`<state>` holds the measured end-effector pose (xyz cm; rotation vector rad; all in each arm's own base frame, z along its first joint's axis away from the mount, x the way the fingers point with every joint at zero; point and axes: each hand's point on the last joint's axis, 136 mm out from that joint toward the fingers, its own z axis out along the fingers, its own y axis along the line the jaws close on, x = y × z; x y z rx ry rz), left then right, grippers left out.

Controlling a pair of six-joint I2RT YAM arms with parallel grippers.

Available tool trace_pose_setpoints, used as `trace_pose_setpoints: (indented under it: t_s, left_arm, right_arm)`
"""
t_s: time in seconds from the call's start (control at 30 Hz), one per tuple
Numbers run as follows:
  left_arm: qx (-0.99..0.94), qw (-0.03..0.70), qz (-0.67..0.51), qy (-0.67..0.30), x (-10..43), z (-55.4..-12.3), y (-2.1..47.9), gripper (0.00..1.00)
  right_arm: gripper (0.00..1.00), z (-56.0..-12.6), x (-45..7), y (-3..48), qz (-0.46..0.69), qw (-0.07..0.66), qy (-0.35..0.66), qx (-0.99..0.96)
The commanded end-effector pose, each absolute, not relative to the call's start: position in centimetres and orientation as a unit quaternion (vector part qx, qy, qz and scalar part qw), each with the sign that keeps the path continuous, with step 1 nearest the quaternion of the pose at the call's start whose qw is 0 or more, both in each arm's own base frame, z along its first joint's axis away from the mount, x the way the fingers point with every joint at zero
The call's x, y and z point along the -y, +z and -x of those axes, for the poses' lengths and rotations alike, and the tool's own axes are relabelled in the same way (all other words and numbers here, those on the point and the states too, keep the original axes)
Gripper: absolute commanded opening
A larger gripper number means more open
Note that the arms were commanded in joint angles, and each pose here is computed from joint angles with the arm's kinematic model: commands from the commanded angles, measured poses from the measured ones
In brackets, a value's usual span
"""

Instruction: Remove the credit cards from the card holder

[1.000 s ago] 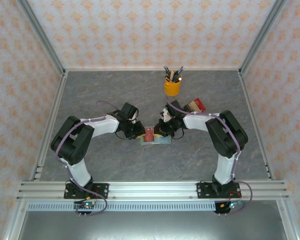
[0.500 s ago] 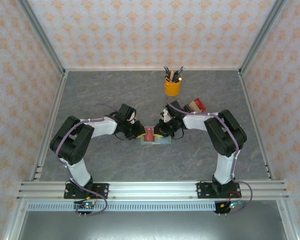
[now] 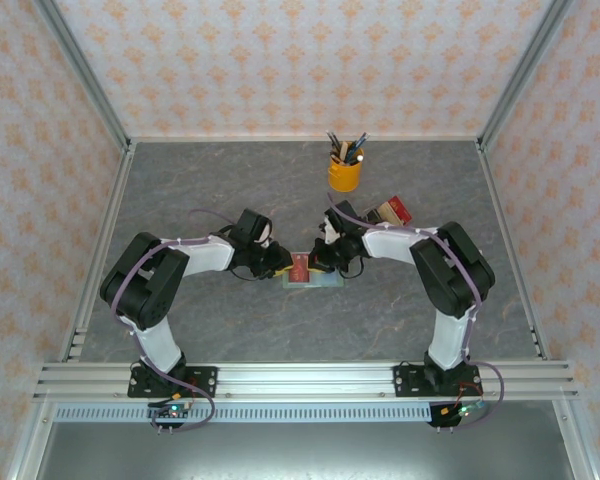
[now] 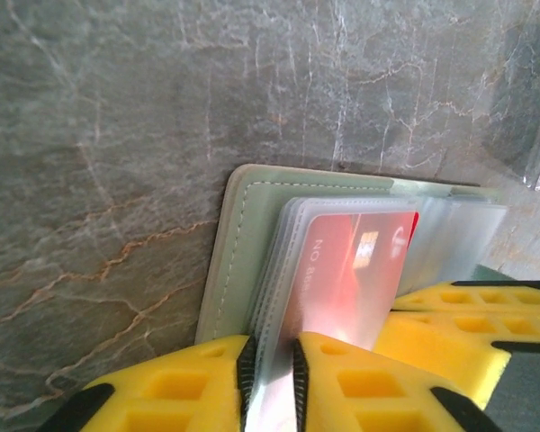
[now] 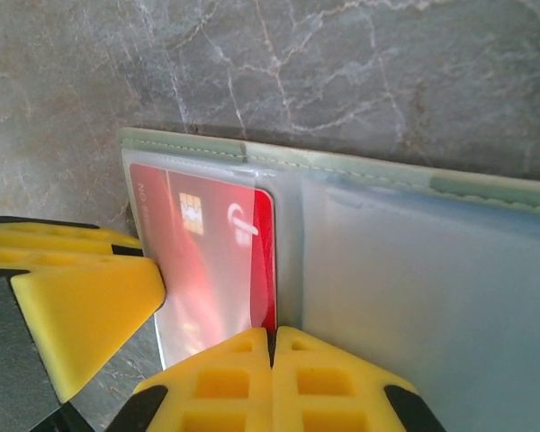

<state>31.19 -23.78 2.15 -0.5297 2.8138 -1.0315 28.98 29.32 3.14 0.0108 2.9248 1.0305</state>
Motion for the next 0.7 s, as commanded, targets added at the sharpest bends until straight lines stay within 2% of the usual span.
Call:
trace_pose_setpoints:
  t_s: [0.0,0.17,0.57,0.67]
  left_arm:
    - [-0.938,0.022,0.168,-0.301,23.1,-29.3,1.0,0.28]
    - [-0.937,0.024,0.171,-0.305,22.6,-29.4,1.1,0.32]
    - [-0.931,0.042,0.158,-0.325,23.1,-30.3,2.8,0.29]
    - [-0.930,0.057,0.146,-0.334,23.4,-30.6,4.2,0.29]
  right_arm:
    - [0.00,-28.8,-30.0,5.5,0.022,0.040,0.340,-0.939]
    - [0.00,-28.5,-28.1,5.7,0.015,0.040,0.323,-0.946]
    - [0.00,-28.5,-28.0,5.8,0.013,0.033,0.338,-0.940]
    - [0.09,-28.7,-28.0,5.3,0.006,0.032,0.334,-0.942]
